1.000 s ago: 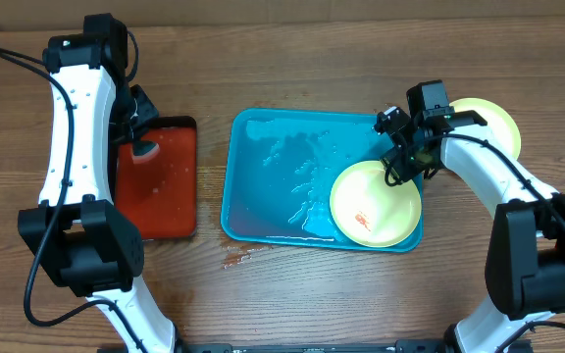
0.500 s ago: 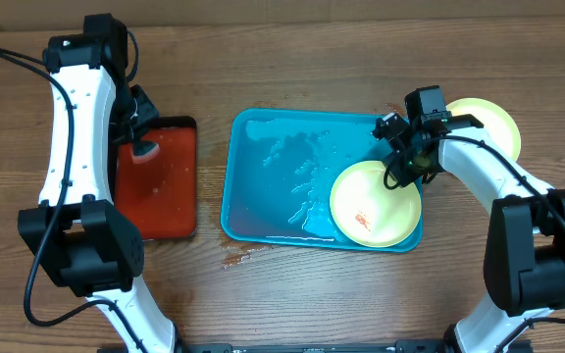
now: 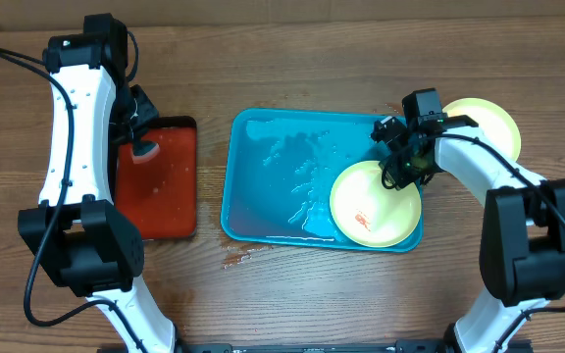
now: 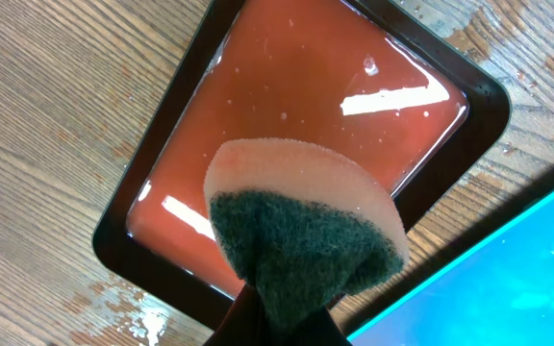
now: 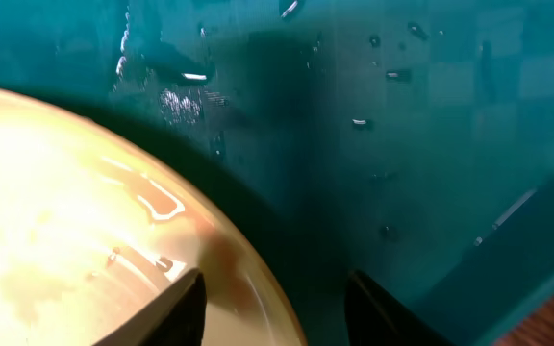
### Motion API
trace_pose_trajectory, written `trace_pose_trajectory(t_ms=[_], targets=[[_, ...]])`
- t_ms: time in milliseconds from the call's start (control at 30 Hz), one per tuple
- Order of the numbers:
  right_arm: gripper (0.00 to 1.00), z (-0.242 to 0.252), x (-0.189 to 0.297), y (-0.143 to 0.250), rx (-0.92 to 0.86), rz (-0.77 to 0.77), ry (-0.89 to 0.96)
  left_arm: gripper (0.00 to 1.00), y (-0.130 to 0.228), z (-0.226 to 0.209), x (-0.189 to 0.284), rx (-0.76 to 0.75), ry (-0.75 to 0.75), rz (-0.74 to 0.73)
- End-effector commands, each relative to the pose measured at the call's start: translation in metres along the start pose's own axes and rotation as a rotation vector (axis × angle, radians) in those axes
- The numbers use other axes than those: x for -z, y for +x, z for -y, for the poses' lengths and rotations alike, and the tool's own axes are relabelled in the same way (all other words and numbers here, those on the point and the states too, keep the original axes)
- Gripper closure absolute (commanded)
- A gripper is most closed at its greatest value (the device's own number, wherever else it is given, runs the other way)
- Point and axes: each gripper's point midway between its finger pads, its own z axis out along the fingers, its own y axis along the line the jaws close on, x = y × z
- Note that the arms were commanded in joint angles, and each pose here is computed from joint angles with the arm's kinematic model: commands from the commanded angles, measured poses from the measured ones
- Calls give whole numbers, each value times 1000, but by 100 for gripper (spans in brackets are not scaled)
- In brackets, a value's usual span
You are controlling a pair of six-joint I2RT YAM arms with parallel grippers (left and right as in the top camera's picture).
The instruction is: Clean dirty plates on tray and stack at the side
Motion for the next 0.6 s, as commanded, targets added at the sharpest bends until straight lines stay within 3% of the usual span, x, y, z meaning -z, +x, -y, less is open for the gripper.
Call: trace_pose_trajectory(t_ms=[0,67,167,200,300,400,567], targets=[[58,-2,-9,5,-5,-21,-19,96,1,2,-3,-18,4,-13],[67,-2,-9,4,-7,-16,-17,96,2,2,-3,-18,4,-13],[93,1,-6,-2,-42,-4,-11,96,2,2,-3,-18,6,-13],[96,2,-3,-5,-63,2,-8,96,2,4,-3,-17,14,-18],[96,7,7,-23,-181,52,-9,96,6,10,-3,-19,49,-36],[96,-7,22,-52,-291,142,-124,96,8,16,-2,-32,58,-38],[96,-42,40,-82,-291,244,-347,96,20,37,-4,-101,95,-66]])
